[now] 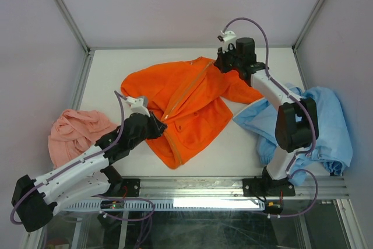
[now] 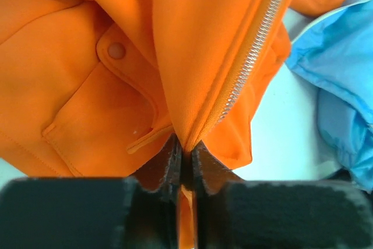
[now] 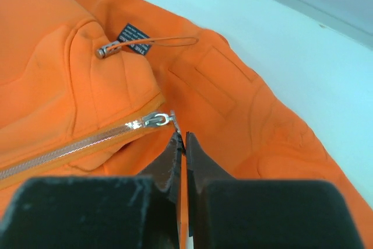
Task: Zip up the jacket
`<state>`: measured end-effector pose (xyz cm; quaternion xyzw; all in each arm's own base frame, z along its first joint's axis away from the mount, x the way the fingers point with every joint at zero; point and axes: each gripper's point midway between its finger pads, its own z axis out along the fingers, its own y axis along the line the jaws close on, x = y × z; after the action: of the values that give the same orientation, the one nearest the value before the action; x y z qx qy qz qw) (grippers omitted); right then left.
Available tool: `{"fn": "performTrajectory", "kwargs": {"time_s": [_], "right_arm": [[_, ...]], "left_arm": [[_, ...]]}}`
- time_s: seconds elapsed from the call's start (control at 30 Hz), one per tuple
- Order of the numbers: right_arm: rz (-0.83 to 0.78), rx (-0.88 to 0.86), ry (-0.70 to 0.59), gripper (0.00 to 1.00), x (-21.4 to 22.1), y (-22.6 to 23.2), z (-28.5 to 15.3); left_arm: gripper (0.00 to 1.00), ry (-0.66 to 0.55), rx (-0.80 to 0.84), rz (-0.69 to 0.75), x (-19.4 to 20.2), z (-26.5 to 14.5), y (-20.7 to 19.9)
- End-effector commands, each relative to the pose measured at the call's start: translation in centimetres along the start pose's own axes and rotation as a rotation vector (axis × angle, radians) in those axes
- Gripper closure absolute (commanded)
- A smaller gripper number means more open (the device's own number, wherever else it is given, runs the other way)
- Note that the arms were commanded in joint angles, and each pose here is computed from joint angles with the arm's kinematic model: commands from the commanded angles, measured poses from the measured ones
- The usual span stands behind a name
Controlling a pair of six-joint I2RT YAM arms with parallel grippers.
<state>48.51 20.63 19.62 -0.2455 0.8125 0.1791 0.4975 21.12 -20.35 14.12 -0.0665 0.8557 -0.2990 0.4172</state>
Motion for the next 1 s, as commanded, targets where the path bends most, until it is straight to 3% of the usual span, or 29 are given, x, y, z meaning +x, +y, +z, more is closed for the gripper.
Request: {"fn": "performTrajectory", "kwargs": {"time_s": [0.0,0.13,0.33,0.4,0.47,0.77,0.97], "right_arm": [[-0.008,0.261,-0.272,0.98,-7.0,-6.6,-7.6],[0.039,0.257,-0.287,0.53,-6.1,-4.9,-10.8],[0.169,0.385,-0.306,0.25,-4.3,-4.9,-17.3],[0.193,0.42,-0.317,0.12,-3.6,-4.5,-19.6],[0.239,0.47,-0.351,0.04,-3.0,-4.1,-22.3],[0.385,0.646,-0.54,0.01,0.5,-2.3,-33.2],[0.383,0.632,-0.602,0.01,2.6,-0.9,-35.3]], "left_arm": [[0.84,0.016,-0.101,0.078,-1.3,0.1,0.4],[0.54,-0.075,-0.034,0.112,-5.0,-0.5,-2.7],[0.19,-0.214,-0.046,0.155,-10.8,-3.4,-4.1],[0.09,-0.259,-0.049,0.16,-12.6,-4.8,-4.5],[0.02,-0.309,-0.051,0.176,-14.2,-6.5,-4.8],[0.01,-0.615,-0.036,0.199,-20.1,-16.2,-3.9],[0.01,-0.761,-0.08,0.154,-20.2,-18.5,-0.7]]}}
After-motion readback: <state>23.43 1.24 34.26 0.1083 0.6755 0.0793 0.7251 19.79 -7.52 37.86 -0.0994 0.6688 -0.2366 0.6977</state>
